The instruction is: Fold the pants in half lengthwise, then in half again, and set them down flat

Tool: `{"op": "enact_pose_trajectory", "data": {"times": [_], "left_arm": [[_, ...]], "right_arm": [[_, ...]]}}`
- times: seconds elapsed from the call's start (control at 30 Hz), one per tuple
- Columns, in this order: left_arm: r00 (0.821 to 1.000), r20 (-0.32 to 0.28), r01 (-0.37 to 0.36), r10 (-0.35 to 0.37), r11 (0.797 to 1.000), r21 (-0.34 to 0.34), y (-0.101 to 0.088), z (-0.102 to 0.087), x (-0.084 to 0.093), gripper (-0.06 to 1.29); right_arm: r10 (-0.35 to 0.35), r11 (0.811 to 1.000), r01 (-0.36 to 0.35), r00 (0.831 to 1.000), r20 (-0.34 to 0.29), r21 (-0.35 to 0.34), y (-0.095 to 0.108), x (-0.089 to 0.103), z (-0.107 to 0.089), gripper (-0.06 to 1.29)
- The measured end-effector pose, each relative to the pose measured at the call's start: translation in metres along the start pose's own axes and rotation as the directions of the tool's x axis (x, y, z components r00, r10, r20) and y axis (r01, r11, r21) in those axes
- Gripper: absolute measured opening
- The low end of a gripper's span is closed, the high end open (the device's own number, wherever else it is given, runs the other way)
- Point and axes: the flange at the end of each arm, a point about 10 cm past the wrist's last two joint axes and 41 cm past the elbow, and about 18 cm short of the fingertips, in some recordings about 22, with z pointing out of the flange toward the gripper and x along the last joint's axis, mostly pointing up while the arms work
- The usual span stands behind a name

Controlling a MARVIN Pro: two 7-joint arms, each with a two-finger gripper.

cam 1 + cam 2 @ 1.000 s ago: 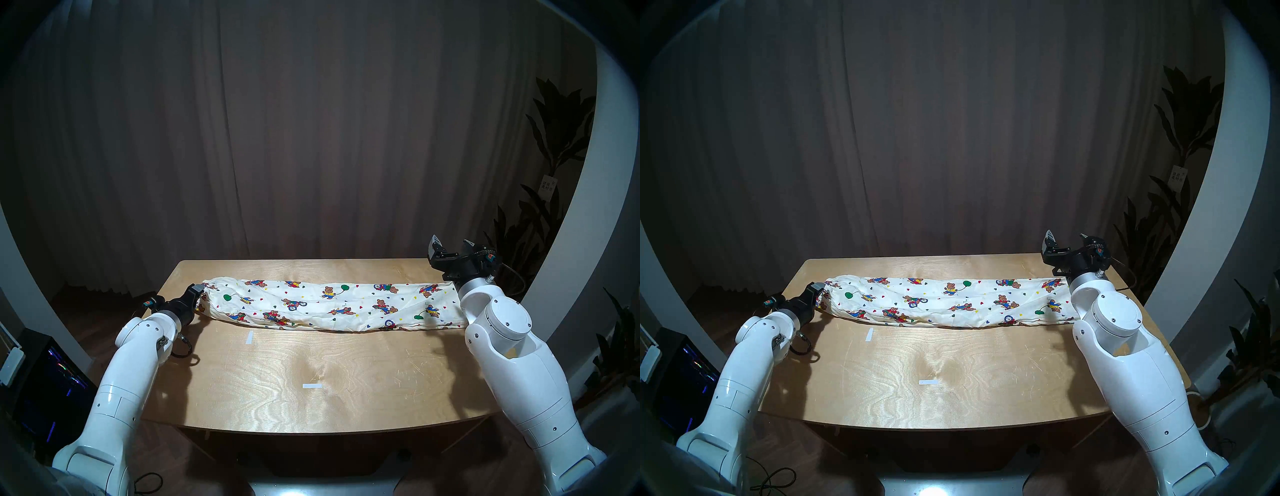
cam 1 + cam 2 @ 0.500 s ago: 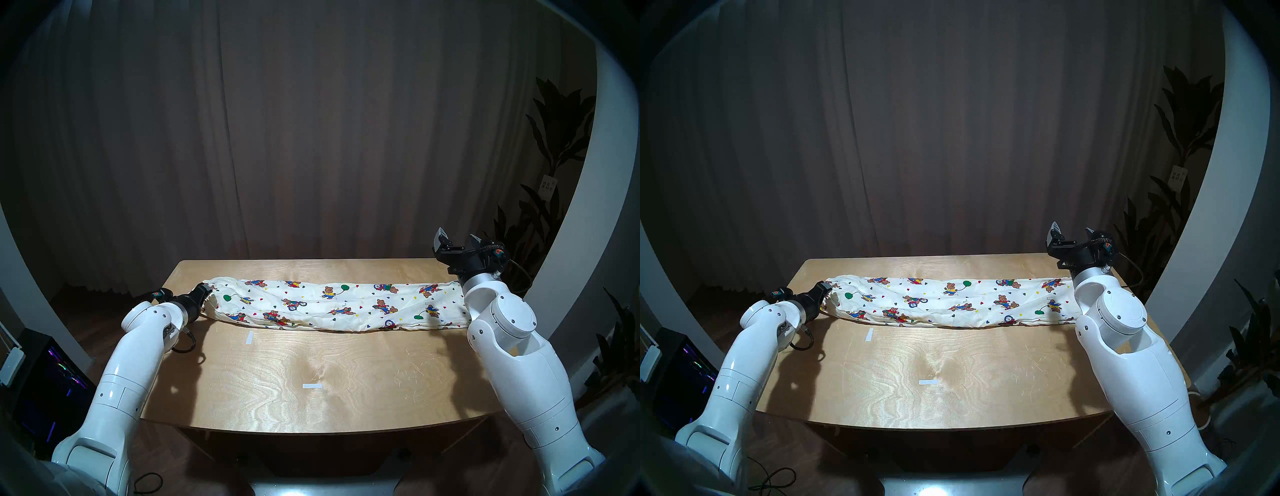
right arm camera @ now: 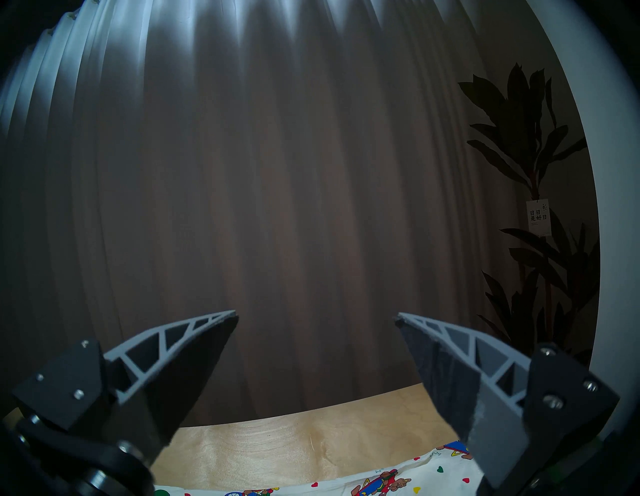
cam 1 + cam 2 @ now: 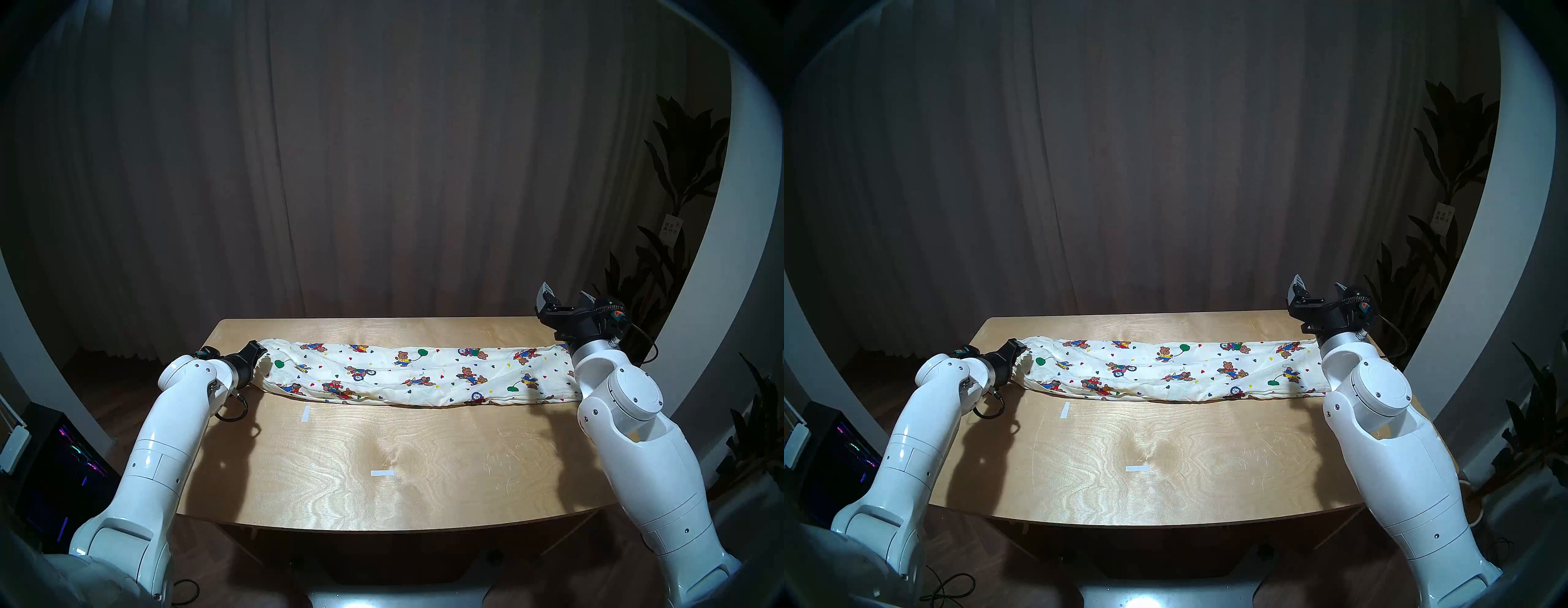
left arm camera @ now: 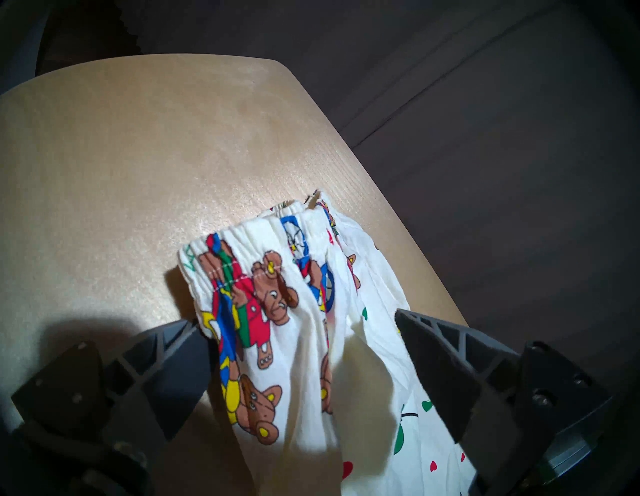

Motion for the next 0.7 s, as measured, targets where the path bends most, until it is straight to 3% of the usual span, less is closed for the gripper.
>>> {"op": "enact_pose_trajectory", "data": {"times": [0.03, 0.07, 0.1, 0.17, 0.23, 0.43, 0.7], "left_arm": [[1.0, 0.0, -0.001, 0.001, 1.0, 0.0, 0.001, 0.0, 0.0, 1.19], [1.0, 0.003, -0.003, 0.003, 1.0, 0.003, 0.001, 0.001, -0.002, 0.96], [1.0, 0.005, -0.004, 0.004, 1.0, 0.004, 0.002, 0.001, -0.003, 0.71], [1.0, 0.007, -0.013, 0.013, 1.0, 0.008, 0.003, 0.002, -0.008, 0.03], [1.0, 0.006, -0.019, 0.019, 1.0, 0.004, 0.005, 0.002, -0.012, -0.03], [0.999, -0.01, -0.045, 0.045, 0.999, -0.031, 0.021, -0.003, -0.017, -0.03], [0.993, -0.064, -0.11, 0.103, 0.986, -0.124, 0.062, -0.018, -0.018, -0.03]], "right_arm": [[0.0, 1.0, 0.0, 1.0, 0.0, 0.0, 0.0, 0.0, 0.0, 1.22], [0.001, 1.0, -0.001, 1.0, 0.0, 0.001, 0.001, 0.0, 0.0, 1.22], [0.001, 1.0, -0.001, 1.0, 0.0, 0.001, 0.001, 0.0, 0.0, 1.22], [0.002, 1.0, -0.002, 1.0, -0.002, 0.001, 0.002, 0.001, -0.001, 1.22], [0.003, 1.0, -0.003, 1.0, -0.004, 0.002, 0.003, 0.001, 0.0, 1.22], [0.002, 1.0, -0.002, 1.0, -0.008, 0.0, 0.007, 0.002, 0.0, 1.22], [-0.005, 1.0, 0.005, 1.0, 0.006, -0.012, 0.016, -0.003, -0.002, 1.22]]}}
